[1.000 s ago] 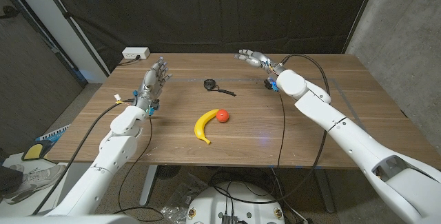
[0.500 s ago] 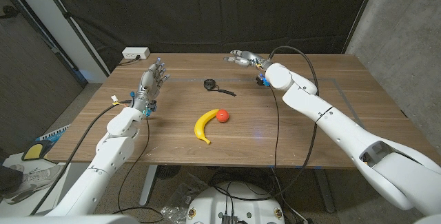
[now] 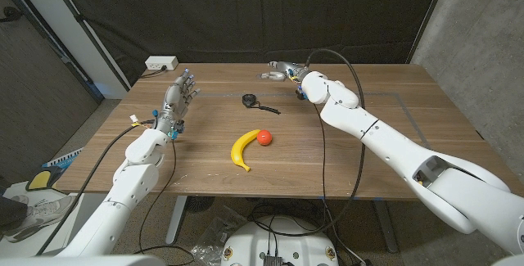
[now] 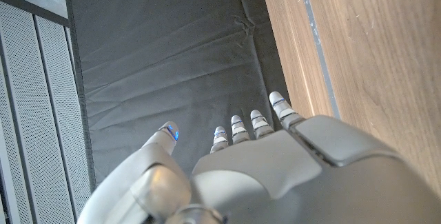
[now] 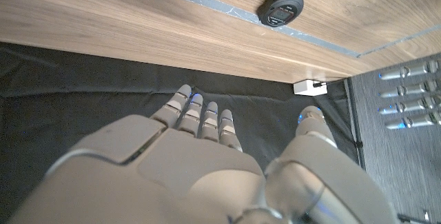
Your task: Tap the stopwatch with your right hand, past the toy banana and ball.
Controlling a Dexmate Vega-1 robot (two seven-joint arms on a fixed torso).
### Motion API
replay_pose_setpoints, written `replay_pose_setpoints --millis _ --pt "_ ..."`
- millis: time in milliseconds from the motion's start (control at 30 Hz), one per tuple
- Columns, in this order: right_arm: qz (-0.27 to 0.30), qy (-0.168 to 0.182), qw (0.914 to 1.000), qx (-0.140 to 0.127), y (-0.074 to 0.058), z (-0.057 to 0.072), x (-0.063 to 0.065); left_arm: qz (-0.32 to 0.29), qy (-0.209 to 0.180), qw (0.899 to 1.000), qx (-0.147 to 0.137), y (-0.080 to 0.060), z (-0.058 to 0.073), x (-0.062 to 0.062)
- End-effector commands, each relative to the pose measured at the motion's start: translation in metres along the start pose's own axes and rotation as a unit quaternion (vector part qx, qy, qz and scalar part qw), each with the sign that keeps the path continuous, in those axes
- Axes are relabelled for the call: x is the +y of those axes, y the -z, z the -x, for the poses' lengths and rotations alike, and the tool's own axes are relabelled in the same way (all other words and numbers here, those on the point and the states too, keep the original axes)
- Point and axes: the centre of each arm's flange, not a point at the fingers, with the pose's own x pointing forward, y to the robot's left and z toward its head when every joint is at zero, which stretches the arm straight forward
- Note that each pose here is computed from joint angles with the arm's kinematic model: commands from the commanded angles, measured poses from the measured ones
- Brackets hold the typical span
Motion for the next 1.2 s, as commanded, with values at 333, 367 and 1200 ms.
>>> replay_pose_setpoints --millis 333,367,1200 --pt "0.116 -0.014 0.9917 0.052 -0.029 -0.033 0.023 -0.006 -0.032 0.999 0.007 0.002 0.009 0.003" --pt "0.121 -0.014 0.9911 0.055 -0.029 -0.035 0.024 -0.006 -0.034 0.999 0.009 0.002 0.009 0.003" --pt "0.156 -0.061 0.9819 0.088 -0.026 -0.067 0.05 -0.006 -0.065 0.998 0.022 0.002 0.006 0.011"
